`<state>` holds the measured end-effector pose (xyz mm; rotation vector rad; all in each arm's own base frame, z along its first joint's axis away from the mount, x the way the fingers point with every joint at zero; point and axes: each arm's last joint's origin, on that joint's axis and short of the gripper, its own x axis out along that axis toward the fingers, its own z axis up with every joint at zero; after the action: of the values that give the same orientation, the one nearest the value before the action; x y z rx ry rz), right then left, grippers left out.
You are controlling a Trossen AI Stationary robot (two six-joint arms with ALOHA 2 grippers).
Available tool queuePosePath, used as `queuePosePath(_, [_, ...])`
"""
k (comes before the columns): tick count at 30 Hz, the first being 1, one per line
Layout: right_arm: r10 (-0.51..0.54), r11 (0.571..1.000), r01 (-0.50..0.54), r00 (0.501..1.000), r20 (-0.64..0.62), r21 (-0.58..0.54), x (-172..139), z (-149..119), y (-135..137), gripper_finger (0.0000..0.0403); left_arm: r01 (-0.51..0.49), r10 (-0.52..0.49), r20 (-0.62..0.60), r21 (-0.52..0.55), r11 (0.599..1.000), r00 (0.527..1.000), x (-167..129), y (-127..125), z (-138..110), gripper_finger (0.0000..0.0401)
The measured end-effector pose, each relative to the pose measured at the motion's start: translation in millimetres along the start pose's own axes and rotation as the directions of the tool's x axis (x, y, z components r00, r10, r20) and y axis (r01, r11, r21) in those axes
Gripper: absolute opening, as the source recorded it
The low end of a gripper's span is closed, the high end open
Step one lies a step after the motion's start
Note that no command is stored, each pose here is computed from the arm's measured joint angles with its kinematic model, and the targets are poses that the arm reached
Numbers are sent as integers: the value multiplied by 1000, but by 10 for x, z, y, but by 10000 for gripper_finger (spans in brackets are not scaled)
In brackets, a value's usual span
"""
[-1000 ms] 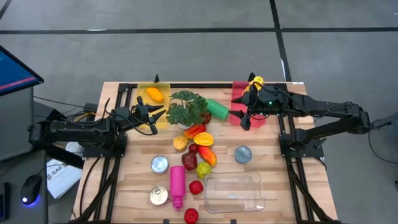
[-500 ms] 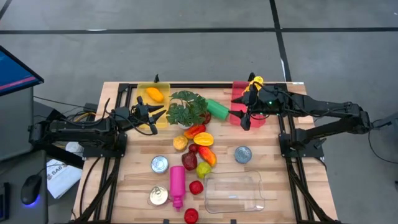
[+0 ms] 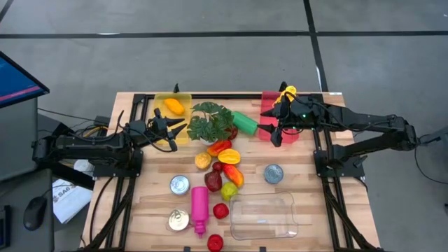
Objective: Pick & Place Food Item
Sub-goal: Put the yellow starfruit into the yellow bin
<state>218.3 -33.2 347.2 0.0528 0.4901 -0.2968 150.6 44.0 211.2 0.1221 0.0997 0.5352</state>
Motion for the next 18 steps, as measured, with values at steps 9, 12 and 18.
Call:
queuePosePath(9, [0,997,0,1000,-3,83,0,-3,0,223,0,0,0,0,1000,1000,0,0,0,90])
queuePosePath(12, [-2,993,4,1000,-20,114,0,-19,-1,223,0,0,0,0,1000,1000,0,0,0,90])
queuePosePath(18, [-6,992,17,996,-86,126,-4,-84,-6,223,0,0,0,0,1000,1000,0,0,0,90])
